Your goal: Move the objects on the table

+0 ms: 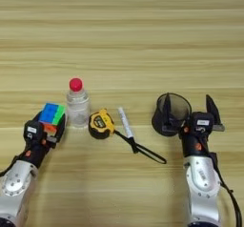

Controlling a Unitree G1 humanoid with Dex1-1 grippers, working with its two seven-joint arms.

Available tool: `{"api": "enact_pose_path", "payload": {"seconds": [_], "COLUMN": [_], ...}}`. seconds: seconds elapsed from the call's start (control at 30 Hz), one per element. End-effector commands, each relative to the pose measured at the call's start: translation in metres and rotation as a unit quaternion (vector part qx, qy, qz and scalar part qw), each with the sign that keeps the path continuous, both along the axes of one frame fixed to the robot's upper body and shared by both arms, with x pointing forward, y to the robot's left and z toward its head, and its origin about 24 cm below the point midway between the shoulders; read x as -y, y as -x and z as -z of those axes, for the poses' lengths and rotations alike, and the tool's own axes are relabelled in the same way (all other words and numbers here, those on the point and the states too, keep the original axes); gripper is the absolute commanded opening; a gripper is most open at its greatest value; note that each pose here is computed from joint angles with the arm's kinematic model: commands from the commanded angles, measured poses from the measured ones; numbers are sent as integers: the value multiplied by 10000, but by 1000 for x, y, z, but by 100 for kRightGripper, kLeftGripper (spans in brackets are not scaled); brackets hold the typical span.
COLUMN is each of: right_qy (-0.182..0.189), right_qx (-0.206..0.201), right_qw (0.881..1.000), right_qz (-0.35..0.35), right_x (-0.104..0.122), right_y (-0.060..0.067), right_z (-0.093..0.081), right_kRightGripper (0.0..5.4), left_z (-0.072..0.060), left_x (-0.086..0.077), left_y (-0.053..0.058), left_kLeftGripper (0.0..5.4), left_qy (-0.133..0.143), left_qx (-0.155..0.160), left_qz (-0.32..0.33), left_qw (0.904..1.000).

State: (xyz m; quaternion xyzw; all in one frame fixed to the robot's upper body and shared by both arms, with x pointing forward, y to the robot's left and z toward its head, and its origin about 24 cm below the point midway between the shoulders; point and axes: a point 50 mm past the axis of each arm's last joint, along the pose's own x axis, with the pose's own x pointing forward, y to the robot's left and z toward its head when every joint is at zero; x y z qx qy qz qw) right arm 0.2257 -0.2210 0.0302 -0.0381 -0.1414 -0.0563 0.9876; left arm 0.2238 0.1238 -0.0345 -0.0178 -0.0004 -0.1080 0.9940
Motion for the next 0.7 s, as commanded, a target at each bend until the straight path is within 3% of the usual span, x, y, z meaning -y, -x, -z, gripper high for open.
{"api": "enact_pose_path", "payload": {"seconds": [0.03,0.23,0.57,0.7], "right_qy": [-19,-15,-10,-7], "right_qx": [-32,-32,-38,-42], "right_qw": [10000,10000,10000,10000], "right_qz": [14,0,-11,-9], "right_x": [0,0,0,0], "right_y": [0,0,1,1], "right_z": [-1,-1,-1,-1], "right_kRightGripper": [540,540,540,540], "left_z": [2,12,23,25], "left_x": [2,1,0,0], "left_y": [6,14,15,15], "left_kLeftGripper": [327,327,327,374], "left_qy": [-6,21,-15,-44], "left_qx": [-114,-346,-639,-679], "left_qz": [-1,-87,-199,-208], "left_qw": [9999,9994,9978,9975]}}
